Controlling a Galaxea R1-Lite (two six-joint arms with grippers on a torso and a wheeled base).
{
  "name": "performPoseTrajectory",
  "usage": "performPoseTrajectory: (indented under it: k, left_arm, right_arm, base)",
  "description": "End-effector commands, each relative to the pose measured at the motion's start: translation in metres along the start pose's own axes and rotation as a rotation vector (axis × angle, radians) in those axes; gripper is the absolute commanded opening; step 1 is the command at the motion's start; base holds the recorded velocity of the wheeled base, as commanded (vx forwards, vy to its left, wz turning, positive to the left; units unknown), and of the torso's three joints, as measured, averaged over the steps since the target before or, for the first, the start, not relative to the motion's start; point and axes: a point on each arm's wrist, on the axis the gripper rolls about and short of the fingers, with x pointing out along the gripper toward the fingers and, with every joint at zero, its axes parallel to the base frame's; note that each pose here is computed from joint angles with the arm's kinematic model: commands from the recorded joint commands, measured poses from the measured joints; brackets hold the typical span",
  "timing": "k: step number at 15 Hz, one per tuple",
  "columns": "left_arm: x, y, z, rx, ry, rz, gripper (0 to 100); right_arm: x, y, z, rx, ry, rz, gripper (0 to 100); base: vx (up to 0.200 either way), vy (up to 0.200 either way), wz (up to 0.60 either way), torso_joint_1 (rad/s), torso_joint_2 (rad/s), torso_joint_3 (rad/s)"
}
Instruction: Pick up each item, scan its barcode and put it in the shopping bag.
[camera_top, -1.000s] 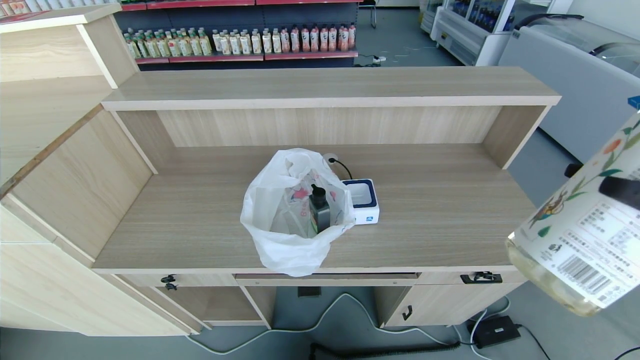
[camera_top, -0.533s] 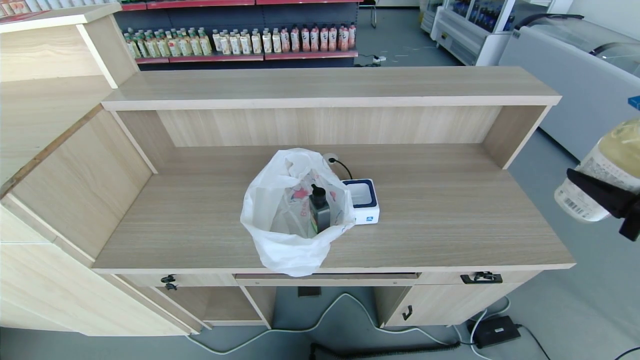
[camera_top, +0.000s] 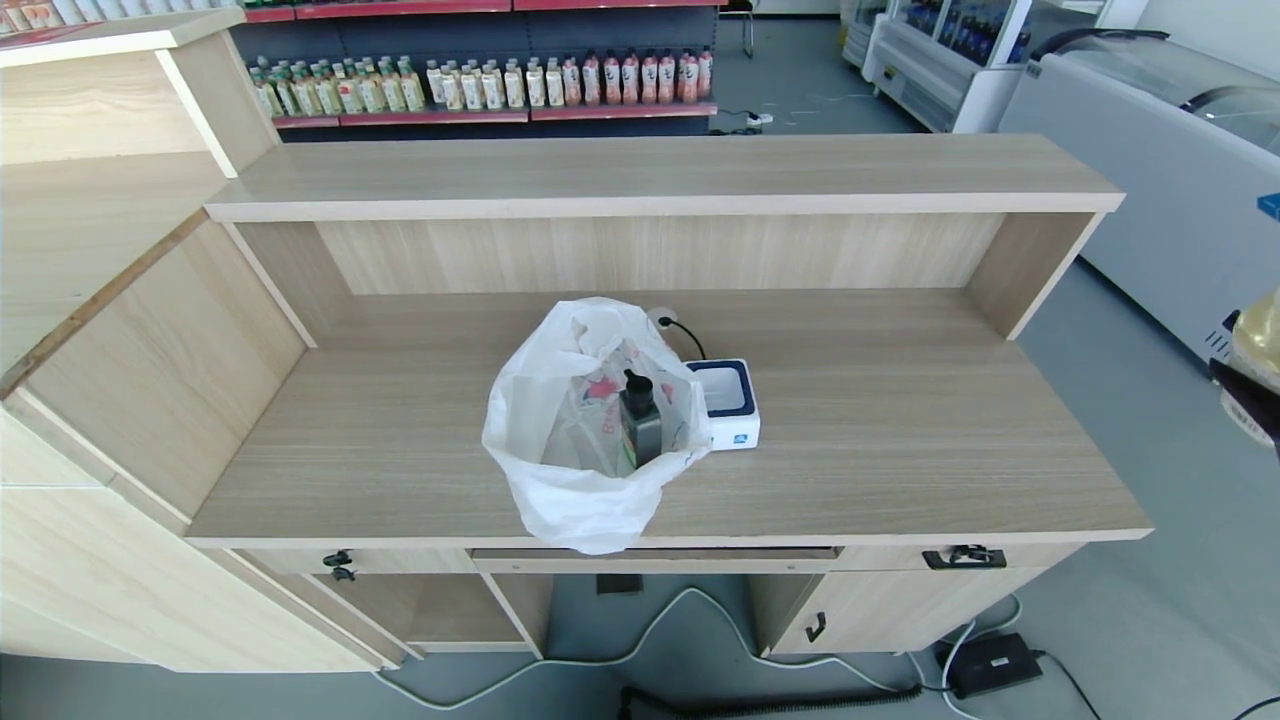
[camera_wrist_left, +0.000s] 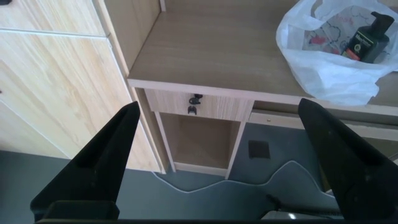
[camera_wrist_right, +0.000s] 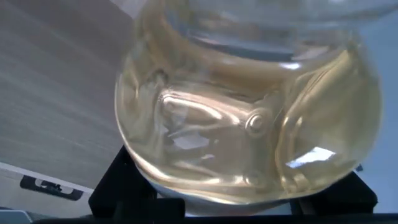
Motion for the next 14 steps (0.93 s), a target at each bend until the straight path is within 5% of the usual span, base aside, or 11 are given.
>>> performPoseTrajectory:
  k: [1, 6, 10, 14]
  left_arm:
    - [0.000, 0.000, 0.000, 0.000, 0.000, 0.001, 100]
    - [0.000, 0.000, 0.000, -0.001, -0.001, 0.001, 100]
    - [0.000, 0.000, 0.000, -0.001, -0.001, 0.001, 100]
    - [0.000, 0.000, 0.000, -0.001, -0.001, 0.001, 100]
  right_arm:
    - [0.013, 0.004, -0.009, -0.022, 0.023, 0.028, 0]
    - [0.069, 0.014, -0.005, -0.014, -0.129, 0.019, 0]
    - [0.103, 0.056, 0.000, 0.035, -0.304, 0.041, 0]
    - [0.108, 0.088, -0.014, 0.043, -0.371, 0.229, 0]
  base:
    - [0.000, 0.000, 0.60, -0.002, 0.00, 0.002]
    - [0.000, 0.000, 0.48, 0.002, 0.00, 0.001]
    - [0.000, 0.000, 0.00, 0.000, 0.00, 0.000]
    - [0.000, 0.000, 0.00, 0.000, 0.00, 0.000]
